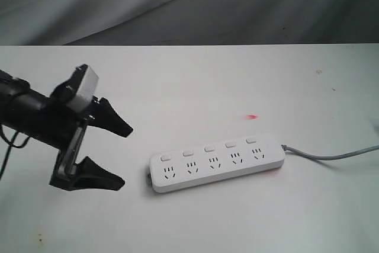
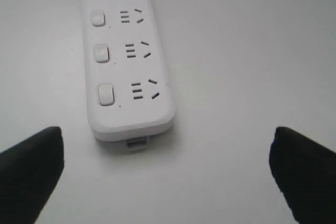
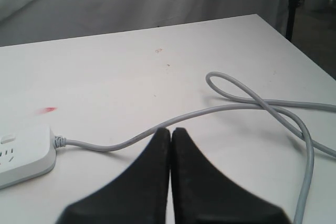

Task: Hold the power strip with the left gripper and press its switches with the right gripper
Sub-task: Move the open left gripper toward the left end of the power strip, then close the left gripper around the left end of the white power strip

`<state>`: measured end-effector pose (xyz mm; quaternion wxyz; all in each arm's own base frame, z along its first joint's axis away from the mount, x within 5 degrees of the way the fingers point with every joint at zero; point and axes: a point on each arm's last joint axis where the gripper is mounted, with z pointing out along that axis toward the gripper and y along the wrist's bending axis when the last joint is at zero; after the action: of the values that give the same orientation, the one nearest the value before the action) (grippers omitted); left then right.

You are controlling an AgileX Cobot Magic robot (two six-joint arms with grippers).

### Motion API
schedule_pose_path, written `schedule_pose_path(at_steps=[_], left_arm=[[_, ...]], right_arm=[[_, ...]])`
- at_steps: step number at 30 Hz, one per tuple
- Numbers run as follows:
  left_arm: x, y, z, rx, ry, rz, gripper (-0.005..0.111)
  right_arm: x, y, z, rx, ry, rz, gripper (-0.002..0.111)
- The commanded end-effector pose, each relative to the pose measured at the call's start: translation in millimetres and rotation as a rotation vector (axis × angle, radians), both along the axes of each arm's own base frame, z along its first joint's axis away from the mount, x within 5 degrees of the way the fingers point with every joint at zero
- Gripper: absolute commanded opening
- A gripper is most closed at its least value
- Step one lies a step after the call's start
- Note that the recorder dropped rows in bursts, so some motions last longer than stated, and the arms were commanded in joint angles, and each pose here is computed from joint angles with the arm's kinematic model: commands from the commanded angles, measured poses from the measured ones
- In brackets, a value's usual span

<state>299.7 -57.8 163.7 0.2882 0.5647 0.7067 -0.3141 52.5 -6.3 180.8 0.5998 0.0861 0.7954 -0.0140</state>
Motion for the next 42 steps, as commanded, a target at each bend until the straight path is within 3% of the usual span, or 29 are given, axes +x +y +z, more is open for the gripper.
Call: schedule_pose_path(at_steps=[1, 4, 7, 10, 17, 42], left_arm=[[15.7, -22.9, -30.7, 0.046, 0.016, 0.007, 0.101], [42.8, -32.1, -31.6, -0.015, -0.010, 0.097, 0.101], [53.0, -35.2, -32.9, -0.040, -0.012, 0.075, 0.101], [45.2, -40.1, -45.6, 0.011, 0.015, -0.001, 0.101], [37.7, -52.8, -48.2, 0.010, 0.030, -0.038, 0.101], [38.7, -54.1, -72.4, 0.028, 0.084, -0.012, 0.097]], right_arm=[[0.1, -0.4, -0.3, -0.009, -0.007, -0.001, 0.000], [0.1, -0.4, -0.3, -0.009, -0.007, -0.001, 0.000], [0.1, -0.4, -0.3, -0.009, -0.007, -0.001, 0.000], [0.1, -0.4, -0.3, -0.009, -0.007, -0.001, 0.000], [0.1, -0.4, -0.3, -0.009, -0.007, -0.001, 0.000], [0.1, -0.4, -0.3, -0.009, -0.007, -0.001, 0.000]])
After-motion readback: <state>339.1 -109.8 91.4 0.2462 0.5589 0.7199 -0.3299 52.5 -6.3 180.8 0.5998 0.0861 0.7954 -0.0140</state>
